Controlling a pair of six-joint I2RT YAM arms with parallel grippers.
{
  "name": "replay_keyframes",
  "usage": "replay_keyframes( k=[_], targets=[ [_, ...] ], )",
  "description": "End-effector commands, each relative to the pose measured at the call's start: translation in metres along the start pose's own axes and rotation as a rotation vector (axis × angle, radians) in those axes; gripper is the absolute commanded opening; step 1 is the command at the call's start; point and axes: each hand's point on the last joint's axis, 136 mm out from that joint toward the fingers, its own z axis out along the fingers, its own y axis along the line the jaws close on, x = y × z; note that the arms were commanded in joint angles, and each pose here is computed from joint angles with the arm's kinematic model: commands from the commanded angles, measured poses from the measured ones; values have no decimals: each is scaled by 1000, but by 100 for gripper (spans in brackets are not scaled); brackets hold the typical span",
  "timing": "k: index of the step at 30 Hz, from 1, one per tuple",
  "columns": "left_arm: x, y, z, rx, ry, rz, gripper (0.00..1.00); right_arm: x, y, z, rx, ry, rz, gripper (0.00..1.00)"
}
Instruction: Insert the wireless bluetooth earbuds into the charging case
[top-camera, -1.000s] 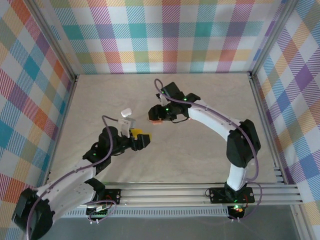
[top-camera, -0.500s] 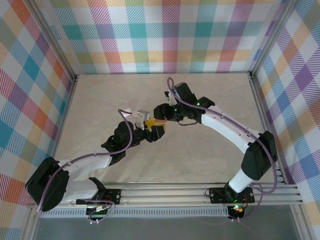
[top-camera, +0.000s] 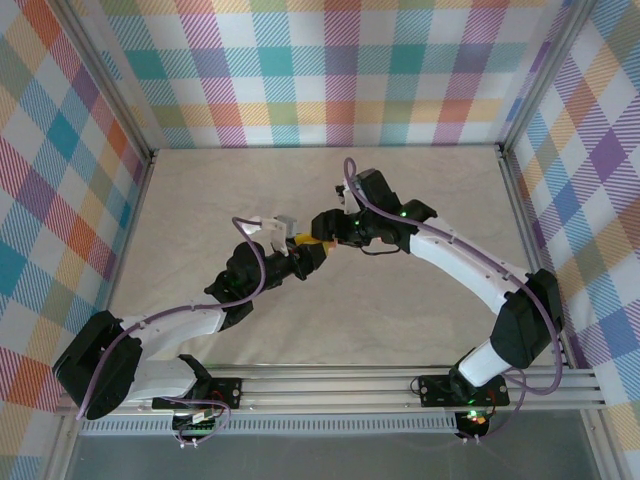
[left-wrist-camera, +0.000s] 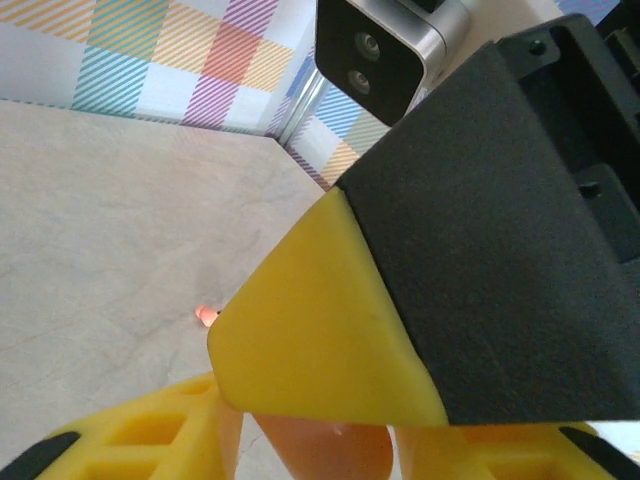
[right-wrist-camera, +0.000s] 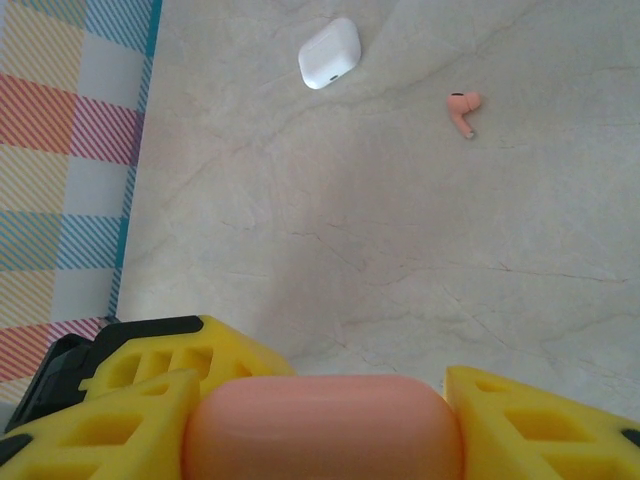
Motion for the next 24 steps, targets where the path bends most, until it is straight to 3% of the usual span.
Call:
replay_keyframes(
  k=[1,6,8,11,15,19,24],
  targets=[
    [-27,-19,3,52,-75,21,40,-5,22,-15,-98,-32,-4,54],
    [-29,-18,5,42,-70,11,17,-2,24,-19,-111,-33,2,55],
    [-29,-17,5,37,-71,1,11,-2,24,-23,-114,-43,-3,62],
    [-30,-17,3,31,-70,-10,8,-6,34,-37,-157,-89,-30,72],
    [-34,-22,-5,43,-46,4,0,-17,47,-74,-227,-193,-82,74],
    [-59,-31,-25,83,-82,17,0,-22,57,-111,-319,-279,-134,76],
    [-93,-53,-46,170,-130,18,0,-15,76,-133,-411,-288,-241,78]
  ],
)
